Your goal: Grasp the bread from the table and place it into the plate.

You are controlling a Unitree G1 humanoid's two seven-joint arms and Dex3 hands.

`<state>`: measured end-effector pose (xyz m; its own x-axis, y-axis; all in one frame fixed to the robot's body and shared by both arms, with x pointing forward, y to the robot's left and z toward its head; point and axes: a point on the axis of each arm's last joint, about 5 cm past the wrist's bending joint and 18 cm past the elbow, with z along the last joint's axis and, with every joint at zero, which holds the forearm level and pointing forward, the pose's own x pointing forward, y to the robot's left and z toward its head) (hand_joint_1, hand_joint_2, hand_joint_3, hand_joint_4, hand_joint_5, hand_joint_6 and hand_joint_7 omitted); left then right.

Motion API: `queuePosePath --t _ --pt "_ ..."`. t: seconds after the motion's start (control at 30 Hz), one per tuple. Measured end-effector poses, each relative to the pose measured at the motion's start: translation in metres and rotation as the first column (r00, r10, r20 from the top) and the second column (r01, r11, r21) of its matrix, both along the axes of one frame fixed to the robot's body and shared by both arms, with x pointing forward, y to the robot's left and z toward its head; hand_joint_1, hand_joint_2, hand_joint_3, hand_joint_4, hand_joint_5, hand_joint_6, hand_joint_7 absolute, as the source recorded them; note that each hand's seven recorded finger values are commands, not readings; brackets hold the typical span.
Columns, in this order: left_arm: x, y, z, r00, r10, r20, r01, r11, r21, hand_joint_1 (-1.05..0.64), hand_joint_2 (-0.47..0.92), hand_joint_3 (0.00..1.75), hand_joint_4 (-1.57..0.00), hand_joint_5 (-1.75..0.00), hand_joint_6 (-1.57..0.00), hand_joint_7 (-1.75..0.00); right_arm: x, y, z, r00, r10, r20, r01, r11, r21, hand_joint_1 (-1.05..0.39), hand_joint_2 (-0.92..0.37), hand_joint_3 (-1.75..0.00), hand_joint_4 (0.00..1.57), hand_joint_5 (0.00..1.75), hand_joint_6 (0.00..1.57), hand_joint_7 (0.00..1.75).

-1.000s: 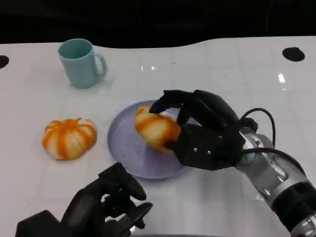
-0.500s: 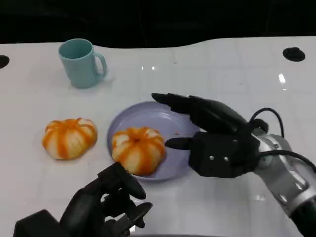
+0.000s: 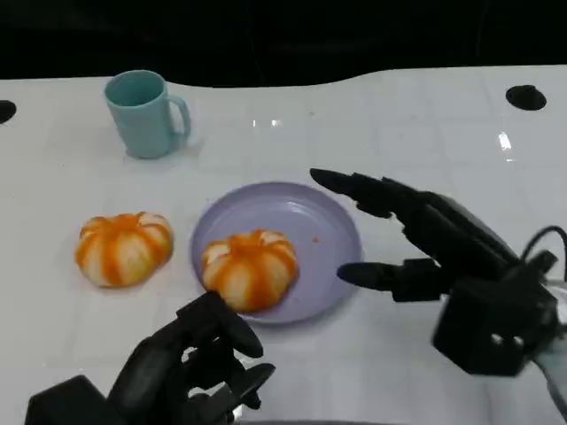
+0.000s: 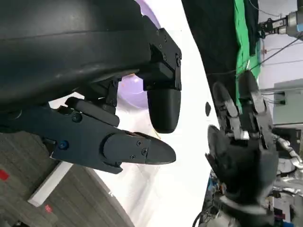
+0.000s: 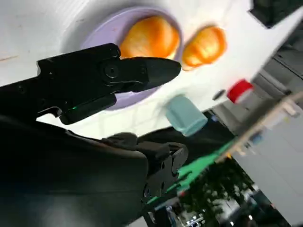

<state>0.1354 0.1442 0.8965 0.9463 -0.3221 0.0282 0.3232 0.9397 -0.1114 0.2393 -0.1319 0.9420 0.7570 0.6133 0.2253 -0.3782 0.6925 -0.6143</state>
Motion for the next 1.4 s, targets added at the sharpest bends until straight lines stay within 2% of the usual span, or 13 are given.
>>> queuePosePath --t 0.17,0.23,0.27,0.3,0.33,0.4,0.43,0.57,0.67,0.87,1.07,1.2,1.4 --pt "0.0 0.0 0.0 1.0 0.0 0.0 0.0 1.0 0.0 -0.48 0.92 0.23 -0.6 -1.75 -0.4 -1.68 -0.015 -0.012 -0.0113 0.999 -0.005 -0.038 0.009 0.993 0.119 -0.38 -0.92 -0.24 0.29 1.07 0.6 0.26" --pt "0.0 0.0 0.0 1.0 0.001 0.0 -0.001 1.0 0.0 -0.48 0.92 0.23 -0.6 -1.75 -0.4 -1.68 -0.02 -0.015 -0.0156 0.999 -0.004 -0.05 0.012 0.987 0.161 -0.31 -0.91 -0.25 0.36 1.17 0.66 0.38" --pt "0.0 0.0 0.0 1.0 0.001 0.001 -0.001 1.0 0.0 -0.48 0.92 0.23 -0.6 -1.75 -0.4 -1.68 -0.022 -0.017 -0.0176 0.998 -0.004 -0.057 0.014 0.983 0.183 -0.28 -0.87 -0.33 0.4 1.21 0.64 0.53" --pt "0.0 0.0 0.0 1.0 0.001 0.001 -0.001 1.0 -0.001 -0.48 0.92 0.23 -0.6 -1.75 -0.4 -1.68 -0.024 -0.018 -0.0193 0.998 -0.006 -0.065 0.02 0.978 0.207 -0.25 -0.8 -0.5 0.45 1.28 0.63 0.71" --pt "0.0 0.0 0.0 1.0 0.001 0.001 -0.001 1.0 -0.001 -0.48 0.92 0.23 -0.6 -1.75 -0.4 -1.68 -0.026 -0.02 -0.0212 0.997 -0.012 -0.073 0.029 0.972 0.232 -0.22 -0.68 -0.77 0.49 1.38 0.63 0.89" --pt "0.0 0.0 0.0 1.0 0.001 0.001 -0.001 1.0 0.0 -0.48 0.92 0.23 -0.6 -1.75 -0.41 -1.68 -0.031 -0.023 -0.0248 0.997 -0.018 -0.081 0.039 0.964 0.263 -0.2 -0.58 -0.98 0.52 1.48 0.64 1.02" --pt "0.0 0.0 0.0 1.0 0.001 0.001 -0.001 1.0 0.0 -0.48 0.92 0.23 -0.6 -1.75 -0.41 -1.68 -0.034 -0.023 -0.0263 0.996 -0.02 -0.083 0.041 0.963 0.266 -0.18 -0.5 -1.13 0.54 1.6 0.67 1.12" --pt "0.0 0.0 0.0 1.0 0.001 0.001 -0.001 1.0 0.0 -0.49 0.92 0.22 -0.59 -1.75 -0.41 -1.67 -0.045 -0.029 -0.028 0.996 -0.04 -0.086 0.061 0.963 0.263 -0.13 -0.36 -1.42 0.59 1.69 0.71 1.34" --pt "0.001 0.0 0.0 1.0 0.001 0.002 -0.001 1.0 0.001 -0.51 0.92 0.22 -0.6 -1.75 -0.42 -1.67 -0.052 -0.035 -0.0279 0.995 -0.053 -0.085 0.073 0.965 0.253 -0.15 -0.36 -1.43 0.62 1.74 0.71 1.43" --pt "0.001 0.0 0.0 1.0 0.0 0.003 0.0 1.0 0.0 -0.49 0.92 0.21 -0.6 -1.75 -0.43 -1.65 -0.067 -0.041 -0.0273 0.994 -0.055 -0.092 0.075 0.97 0.232 -0.17 -0.37 -1.38 0.64 1.75 0.69 1.46" --pt "0.001 0.0 0.0 1.0 0.002 0.003 -0.002 1.0 0.0 -0.5 0.92 0.21 -0.61 -1.75 -0.43 -1.66 -0.076 -0.048 -0.0311 0.987 -0.093 -0.13 0.119 0.969 0.215 -0.18 -0.41 -1.31 0.63 1.75 0.66 1.5" --pt "0.001 0.003 -0.001 1.0 0.01 -0.002 -0.01 1.0 0.004 -0.48 0.92 0.23 -0.6 -1.75 -0.41 -1.68 -0.077 -0.05 -0.039 0.98 -0.115 -0.162 0.148 0.966 0.211 -0.18 -0.41 -1.31 0.65 1.75 0.66 1.51" --pt "0.001 0.006 -0.001 1.0 0.014 -0.001 -0.014 1.0 0.011 -0.46 0.92 0.23 -0.6 -1.75 -0.4 -1.7 -0.077 -0.05 -0.0471 0.977 -0.146 -0.156 0.176 0.964 0.198 -0.19 -0.4 -1.31 0.66 1.75 0.65 1.51"
